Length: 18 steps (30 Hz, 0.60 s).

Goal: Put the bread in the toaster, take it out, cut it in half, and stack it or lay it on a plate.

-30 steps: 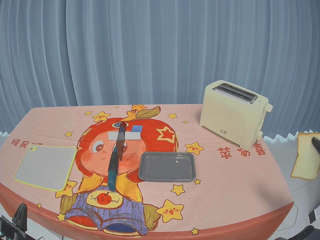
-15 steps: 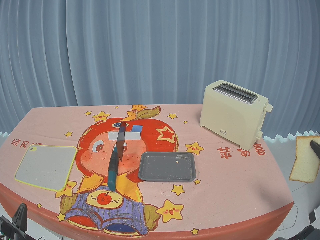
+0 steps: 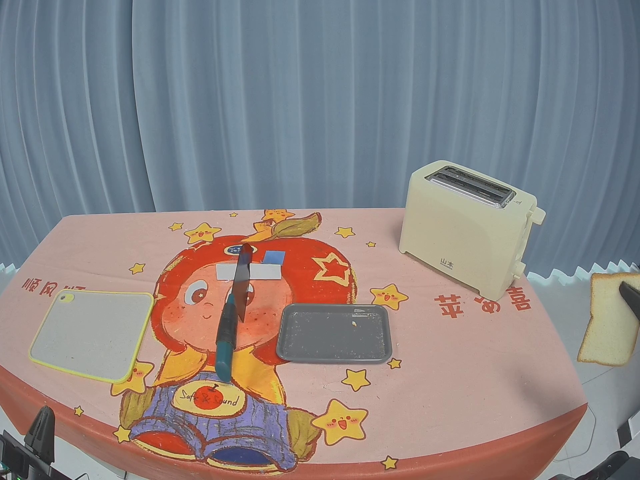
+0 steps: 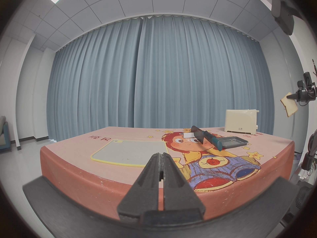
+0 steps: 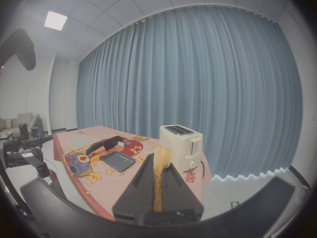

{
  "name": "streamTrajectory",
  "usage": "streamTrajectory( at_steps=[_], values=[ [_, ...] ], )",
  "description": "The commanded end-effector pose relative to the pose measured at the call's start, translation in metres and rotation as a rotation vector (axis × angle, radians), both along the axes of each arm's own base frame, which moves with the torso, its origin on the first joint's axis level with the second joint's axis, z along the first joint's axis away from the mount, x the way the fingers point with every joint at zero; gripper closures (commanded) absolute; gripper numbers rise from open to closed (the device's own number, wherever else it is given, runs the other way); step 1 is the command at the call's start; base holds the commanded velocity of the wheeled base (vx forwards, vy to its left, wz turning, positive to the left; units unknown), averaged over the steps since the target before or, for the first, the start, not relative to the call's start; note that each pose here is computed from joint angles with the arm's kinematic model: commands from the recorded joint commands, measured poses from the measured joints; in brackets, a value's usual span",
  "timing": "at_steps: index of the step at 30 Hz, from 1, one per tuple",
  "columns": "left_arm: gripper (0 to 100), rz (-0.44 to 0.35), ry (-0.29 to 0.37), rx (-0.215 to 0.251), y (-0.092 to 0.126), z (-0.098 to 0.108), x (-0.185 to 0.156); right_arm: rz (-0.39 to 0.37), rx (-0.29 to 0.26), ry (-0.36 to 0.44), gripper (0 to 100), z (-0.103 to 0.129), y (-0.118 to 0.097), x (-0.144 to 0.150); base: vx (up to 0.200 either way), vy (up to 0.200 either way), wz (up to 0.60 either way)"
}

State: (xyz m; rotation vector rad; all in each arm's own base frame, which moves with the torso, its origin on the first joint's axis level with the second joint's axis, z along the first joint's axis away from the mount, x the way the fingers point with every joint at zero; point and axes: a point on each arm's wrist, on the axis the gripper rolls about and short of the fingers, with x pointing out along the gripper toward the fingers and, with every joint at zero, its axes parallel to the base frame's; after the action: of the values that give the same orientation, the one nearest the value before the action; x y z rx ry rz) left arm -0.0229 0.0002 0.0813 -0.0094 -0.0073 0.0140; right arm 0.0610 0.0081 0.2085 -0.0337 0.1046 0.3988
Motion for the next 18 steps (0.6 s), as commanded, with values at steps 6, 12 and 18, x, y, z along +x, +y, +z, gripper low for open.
streamTrajectory(
  at_steps=[6,12,18],
  values=[
    [100,0.001,0.001,-0.001,0.0,-0.0052,0.0001,0.001,0.0,0.001,100,0.0002,0.0001,0.0009,0.0,0.2,0.0],
    [100,0.001,0.001,-0.003,0.0,-0.0052,0.0001,0.003,0.0,0.0,100,0.0003,0.0001,0.0006,0.0,0.2,0.0],
    [100,0.001,0.001,-0.003,0.0,-0.0052,0.0001,0.001,0.0,0.003,100,-0.0003,0.0001,0.0006,0.0,0.2,0.0]
  ],
)
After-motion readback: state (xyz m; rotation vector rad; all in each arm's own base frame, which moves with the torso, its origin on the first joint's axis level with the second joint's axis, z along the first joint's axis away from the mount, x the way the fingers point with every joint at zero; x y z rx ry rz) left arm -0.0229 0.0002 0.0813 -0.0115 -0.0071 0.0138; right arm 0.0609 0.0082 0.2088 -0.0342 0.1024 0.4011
